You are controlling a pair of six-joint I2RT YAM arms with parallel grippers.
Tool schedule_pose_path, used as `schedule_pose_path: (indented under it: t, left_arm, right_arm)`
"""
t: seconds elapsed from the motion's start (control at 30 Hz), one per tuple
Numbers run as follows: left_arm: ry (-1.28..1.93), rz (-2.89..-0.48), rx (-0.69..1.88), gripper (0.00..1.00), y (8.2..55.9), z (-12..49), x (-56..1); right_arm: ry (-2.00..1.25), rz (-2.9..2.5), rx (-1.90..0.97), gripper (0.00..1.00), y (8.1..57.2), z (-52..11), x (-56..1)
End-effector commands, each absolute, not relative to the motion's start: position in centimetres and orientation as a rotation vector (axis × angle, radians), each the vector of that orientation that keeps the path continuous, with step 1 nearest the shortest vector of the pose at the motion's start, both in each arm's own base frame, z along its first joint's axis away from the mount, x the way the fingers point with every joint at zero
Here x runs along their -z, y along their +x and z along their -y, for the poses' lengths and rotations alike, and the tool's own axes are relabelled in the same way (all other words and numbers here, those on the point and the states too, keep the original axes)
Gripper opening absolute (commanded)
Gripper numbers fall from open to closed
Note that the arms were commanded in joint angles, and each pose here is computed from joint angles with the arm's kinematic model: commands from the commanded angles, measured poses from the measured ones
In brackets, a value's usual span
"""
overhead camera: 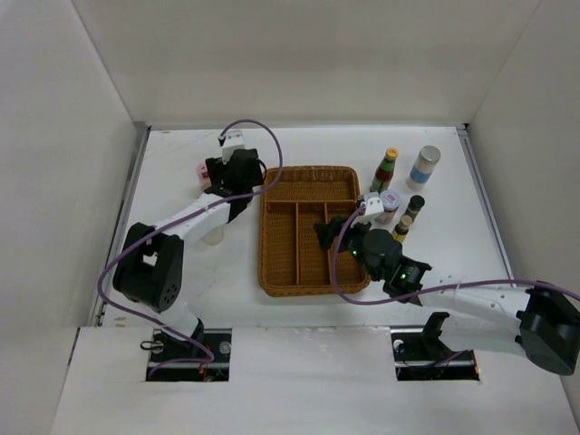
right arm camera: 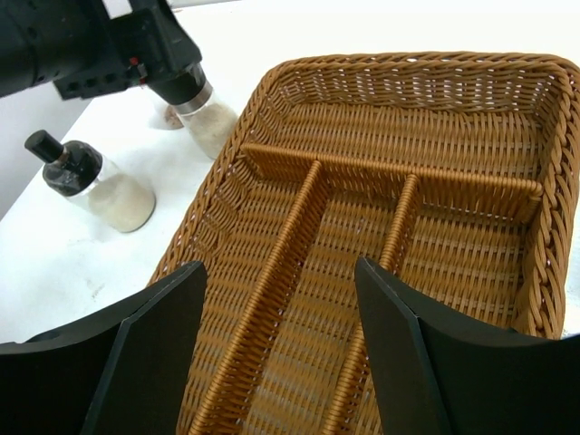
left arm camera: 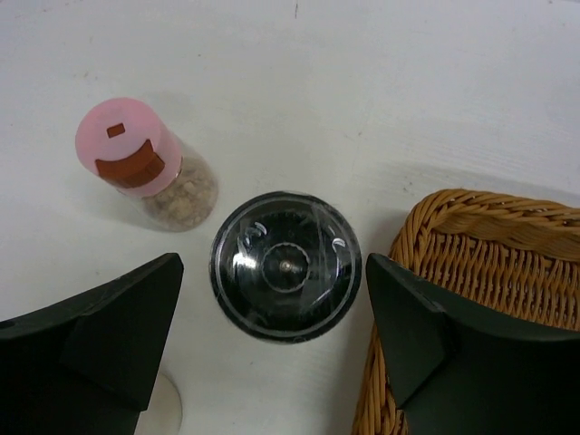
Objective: Organize the condiment bottles
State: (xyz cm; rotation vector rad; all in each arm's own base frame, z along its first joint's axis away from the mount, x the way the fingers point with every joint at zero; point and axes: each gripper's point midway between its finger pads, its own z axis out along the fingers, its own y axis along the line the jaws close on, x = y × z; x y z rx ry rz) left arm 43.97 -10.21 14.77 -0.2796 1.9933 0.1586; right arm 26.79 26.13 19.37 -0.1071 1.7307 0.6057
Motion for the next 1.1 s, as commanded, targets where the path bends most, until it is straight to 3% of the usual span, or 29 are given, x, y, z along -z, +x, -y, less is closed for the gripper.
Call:
schedule_pose_path:
  t: [0.0,0.17,0.23,0.37,0.43,0.63,0.77,0.9,1.07]
  left_arm:
    - [-0.303,-1.897,-0.101,0.80,46.7,10.6,-17.9]
    - [-0.303,-1.901,-0.091,0.61,47.5,10.8,-17.6]
    - [-0.301,-1.912,-0.096,0.62,47.4,10.7,-17.4]
    - [-0.302,-1.926,-0.113,0.77,46.8,10.4,-16.6]
    - [-0.301,-1.941,-0.115,0.78,46.7,10.2,-16.0]
    - [-0.295,-1.949,-0.115,0.65,46.8,10.4,-15.7]
    - [-0.285,-1.969,-0.120,0.73,46.4,10.7,-15.0]
    - [-0.294,-1.982,-0.128,0.73,46.1,10.3,-14.3]
    - [-0.292,-1.988,-0.122,0.57,45.9,10.5,-14.1]
  right_arm:
    - [-0.081,-1.670,-0.656,0.73,27.1,-26.6,-21.2]
    - [-0.082,-1.672,-0.652,0.74,27.2,-26.6,-21.1]
    - [-0.072,-1.668,-0.655,0.75,27.2,-26.4,-21.2]
    - [-0.066,-1.670,-0.649,0.75,27.5,-26.1,-21.2]
    - [-0.060,-1.669,-0.650,0.76,27.6,-26.1,-21.1]
    - [-0.058,-1.672,-0.651,0.76,27.6,-26.1,-20.9]
    - [-0.054,-1.668,-0.651,0.76,27.6,-25.8,-21.1]
    - [-0.053,-1.675,-0.648,0.76,27.7,-25.9,-21.0]
    - [-0.047,-1.674,-0.651,0.76,27.7,-25.8,-21.0]
